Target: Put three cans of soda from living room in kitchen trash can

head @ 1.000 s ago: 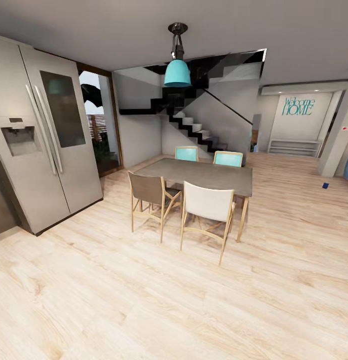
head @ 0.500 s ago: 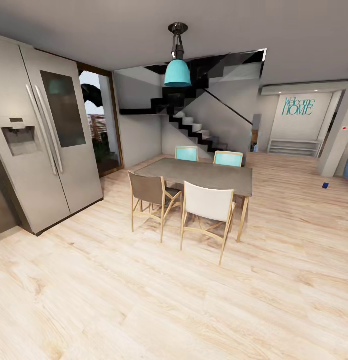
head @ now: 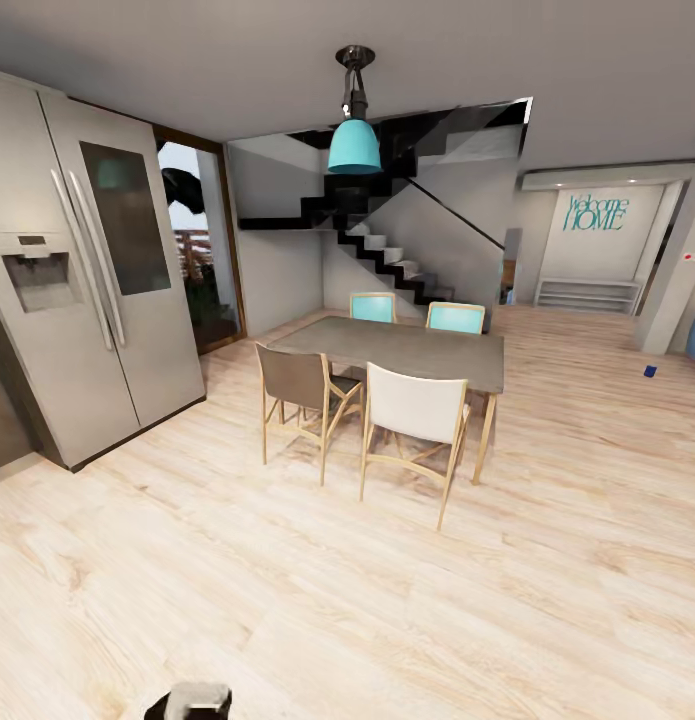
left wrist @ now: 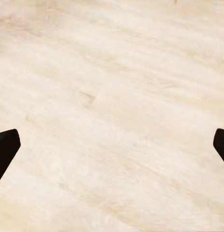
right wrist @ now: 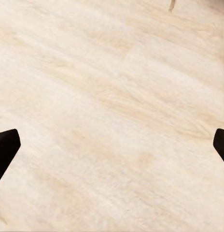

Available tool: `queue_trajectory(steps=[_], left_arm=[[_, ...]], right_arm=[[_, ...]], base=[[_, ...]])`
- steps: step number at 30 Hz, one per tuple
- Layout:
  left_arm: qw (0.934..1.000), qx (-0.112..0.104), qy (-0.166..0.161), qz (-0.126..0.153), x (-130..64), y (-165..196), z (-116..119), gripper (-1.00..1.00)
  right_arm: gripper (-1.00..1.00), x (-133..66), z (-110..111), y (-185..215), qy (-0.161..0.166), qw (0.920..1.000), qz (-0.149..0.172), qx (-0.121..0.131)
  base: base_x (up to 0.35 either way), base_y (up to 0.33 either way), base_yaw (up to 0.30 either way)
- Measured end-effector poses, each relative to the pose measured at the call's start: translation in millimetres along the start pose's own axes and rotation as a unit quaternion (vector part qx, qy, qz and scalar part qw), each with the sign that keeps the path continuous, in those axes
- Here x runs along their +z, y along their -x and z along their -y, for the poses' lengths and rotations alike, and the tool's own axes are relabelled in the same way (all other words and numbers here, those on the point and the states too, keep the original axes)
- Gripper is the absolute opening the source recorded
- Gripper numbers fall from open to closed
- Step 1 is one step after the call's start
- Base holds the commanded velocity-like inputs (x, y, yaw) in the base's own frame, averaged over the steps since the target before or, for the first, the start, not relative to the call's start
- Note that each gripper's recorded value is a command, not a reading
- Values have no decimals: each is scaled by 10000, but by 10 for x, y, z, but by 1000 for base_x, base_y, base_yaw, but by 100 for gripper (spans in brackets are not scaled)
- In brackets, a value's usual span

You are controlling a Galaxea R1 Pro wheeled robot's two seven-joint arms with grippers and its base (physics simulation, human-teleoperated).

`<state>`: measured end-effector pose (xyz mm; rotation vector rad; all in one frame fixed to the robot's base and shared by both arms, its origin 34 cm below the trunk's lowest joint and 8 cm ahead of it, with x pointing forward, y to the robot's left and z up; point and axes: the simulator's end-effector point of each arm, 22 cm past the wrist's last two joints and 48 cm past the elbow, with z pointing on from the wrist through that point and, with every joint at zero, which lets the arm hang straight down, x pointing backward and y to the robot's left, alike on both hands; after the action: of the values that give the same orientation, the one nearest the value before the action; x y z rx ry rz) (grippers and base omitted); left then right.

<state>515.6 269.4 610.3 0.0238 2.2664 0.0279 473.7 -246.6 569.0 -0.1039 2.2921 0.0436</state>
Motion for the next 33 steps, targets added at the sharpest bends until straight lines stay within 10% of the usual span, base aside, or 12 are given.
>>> queue_trajectory(steps=[4, 7, 11, 16, 20, 33], left_arm=[[9943, 17, -5, 1068, -126, 1010, 11, 100], [9780, 13, -5, 2086, -451, 1938, 6, 100], [9681, 3, -20, 2504, -643, 2300, -3, 100], [9637, 40, -483, 2626, -716, 2400, 171, 100], [9688, -112, -1149, 2194, -543, 1989, 411, 100], [9788, -195, -1283, 1587, -262, 1164, 379, 100]], right_arm=[[100, 8, -35, 712, 83, 9972, 737, -51], [100, -137, -71, 1597, 142, 9862, 1644, -112], [100, -416, -188, 2390, 332, 9740, 2233, -170], [100, -647, -464, 2787, 762, 9662, 2445, -295], [100, -494, -424, 2499, 802, 9734, 2134, -237], [100, -197, -41, 1773, 459, 9799, 1940, -66]], base=[[0, 0, 0], [0, 0, 0], [0, 0, 0], [0, 0, 0], [0, 0, 0], [0, 0, 0]])
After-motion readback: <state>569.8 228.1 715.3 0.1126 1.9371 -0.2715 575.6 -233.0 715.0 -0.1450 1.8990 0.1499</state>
